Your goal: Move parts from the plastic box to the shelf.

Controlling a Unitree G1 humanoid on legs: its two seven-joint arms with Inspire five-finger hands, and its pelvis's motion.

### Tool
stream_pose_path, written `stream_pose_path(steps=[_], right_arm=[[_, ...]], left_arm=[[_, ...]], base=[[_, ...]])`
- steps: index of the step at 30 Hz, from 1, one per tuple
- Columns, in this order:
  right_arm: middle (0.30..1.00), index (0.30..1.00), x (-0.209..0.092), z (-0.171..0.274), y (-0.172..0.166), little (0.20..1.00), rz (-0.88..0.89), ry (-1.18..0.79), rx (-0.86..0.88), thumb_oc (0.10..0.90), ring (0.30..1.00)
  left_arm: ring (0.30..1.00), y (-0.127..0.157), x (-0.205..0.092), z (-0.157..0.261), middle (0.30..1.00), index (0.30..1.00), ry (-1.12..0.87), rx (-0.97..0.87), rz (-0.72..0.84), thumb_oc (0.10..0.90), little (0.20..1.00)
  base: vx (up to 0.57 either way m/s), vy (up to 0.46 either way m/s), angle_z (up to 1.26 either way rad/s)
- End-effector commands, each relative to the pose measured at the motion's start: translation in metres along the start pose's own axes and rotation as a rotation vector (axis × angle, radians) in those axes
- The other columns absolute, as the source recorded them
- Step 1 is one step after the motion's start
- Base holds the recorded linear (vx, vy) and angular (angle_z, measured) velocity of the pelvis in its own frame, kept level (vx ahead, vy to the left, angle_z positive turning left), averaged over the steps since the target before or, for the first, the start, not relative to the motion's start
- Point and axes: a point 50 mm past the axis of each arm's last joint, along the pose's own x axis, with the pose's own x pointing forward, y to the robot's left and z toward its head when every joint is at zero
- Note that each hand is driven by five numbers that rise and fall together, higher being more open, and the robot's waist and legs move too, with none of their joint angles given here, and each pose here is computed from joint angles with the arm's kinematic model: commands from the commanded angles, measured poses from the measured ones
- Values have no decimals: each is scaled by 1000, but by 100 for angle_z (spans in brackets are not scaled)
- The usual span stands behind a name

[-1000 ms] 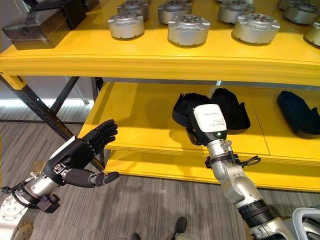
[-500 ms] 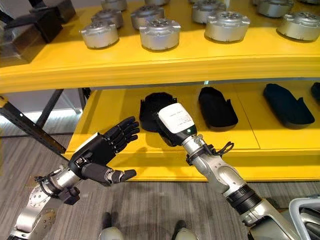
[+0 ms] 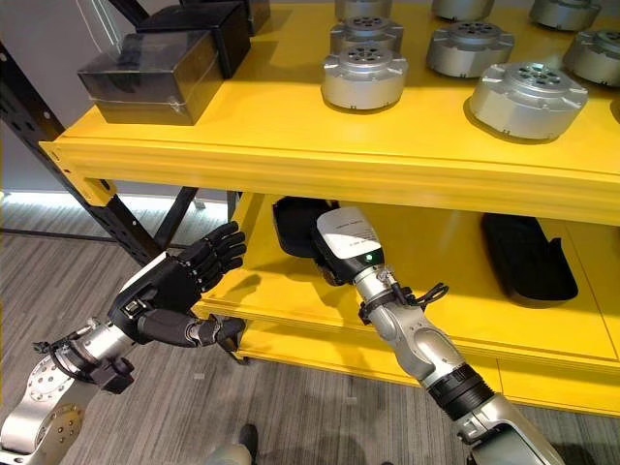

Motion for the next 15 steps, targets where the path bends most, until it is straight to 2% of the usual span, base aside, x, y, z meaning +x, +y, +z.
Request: stream_pose_path(steps=[1,9,15], right_arm=[[300,300,33,-9,-78,300,-330,28,-92,400,300],[300,300,42,-23,-102,300,-387,88,-117,400,300],[300,300,48,-26,-131,300,-459,91,-187,400,300]], left_arm=[[1000,-11,14,38,1000,1000,-232,64,-76,900,1000],[1000,-13,27,47,1000,1000,-270,73,-101,900,1000],[1000,-14,40,63,1000,1000,-337,118,-124,900,1000]], base=[[-50,-77,-14],[-107,-47,-4],[-199,-48,-4]])
